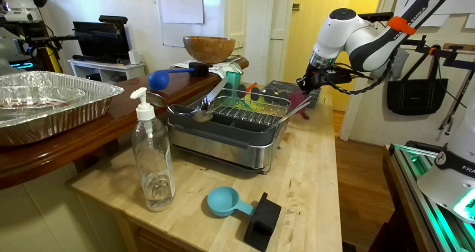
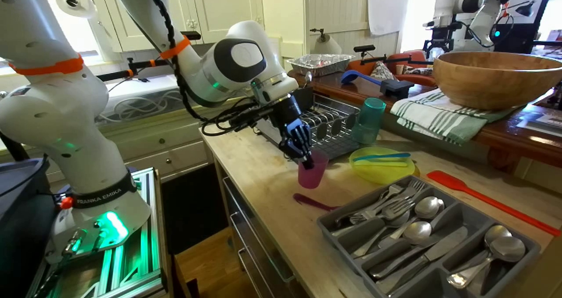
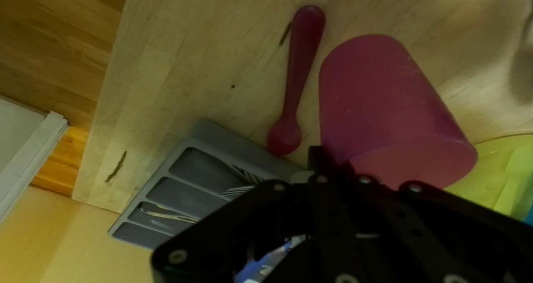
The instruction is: Remove the purple cup from the dying rack and put it on the table
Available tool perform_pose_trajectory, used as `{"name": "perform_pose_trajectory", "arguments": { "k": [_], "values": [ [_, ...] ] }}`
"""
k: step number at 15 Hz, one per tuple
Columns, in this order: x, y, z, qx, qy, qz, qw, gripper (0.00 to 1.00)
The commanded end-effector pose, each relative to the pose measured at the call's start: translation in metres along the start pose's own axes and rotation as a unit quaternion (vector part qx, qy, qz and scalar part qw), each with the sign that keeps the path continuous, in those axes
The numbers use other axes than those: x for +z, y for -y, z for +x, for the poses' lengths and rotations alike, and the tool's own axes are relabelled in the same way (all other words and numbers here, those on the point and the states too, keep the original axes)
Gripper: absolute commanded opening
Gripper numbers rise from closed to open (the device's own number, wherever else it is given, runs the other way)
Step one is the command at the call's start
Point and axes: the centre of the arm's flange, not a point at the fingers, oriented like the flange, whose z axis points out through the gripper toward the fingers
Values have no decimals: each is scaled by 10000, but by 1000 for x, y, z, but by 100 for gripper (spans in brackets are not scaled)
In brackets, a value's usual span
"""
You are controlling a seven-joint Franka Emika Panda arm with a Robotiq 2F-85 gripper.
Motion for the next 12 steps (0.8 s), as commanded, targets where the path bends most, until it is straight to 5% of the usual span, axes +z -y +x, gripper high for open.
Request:
{"name": "perform_pose_trajectory", "arguments": {
  "k": [1, 2, 3, 5, 12],
  "values": [
    [6, -7, -19, 152, -109, 123, 9997, 1],
    [7, -7, -21, 158, -122, 128, 9997, 6],
    [8, -6, -23, 162, -146, 120, 9997, 31],
    [8, -6, -25, 162, -182, 100, 9997, 34],
    [8, -7, -27, 210, -257, 98, 9994, 86]
  ]
}}
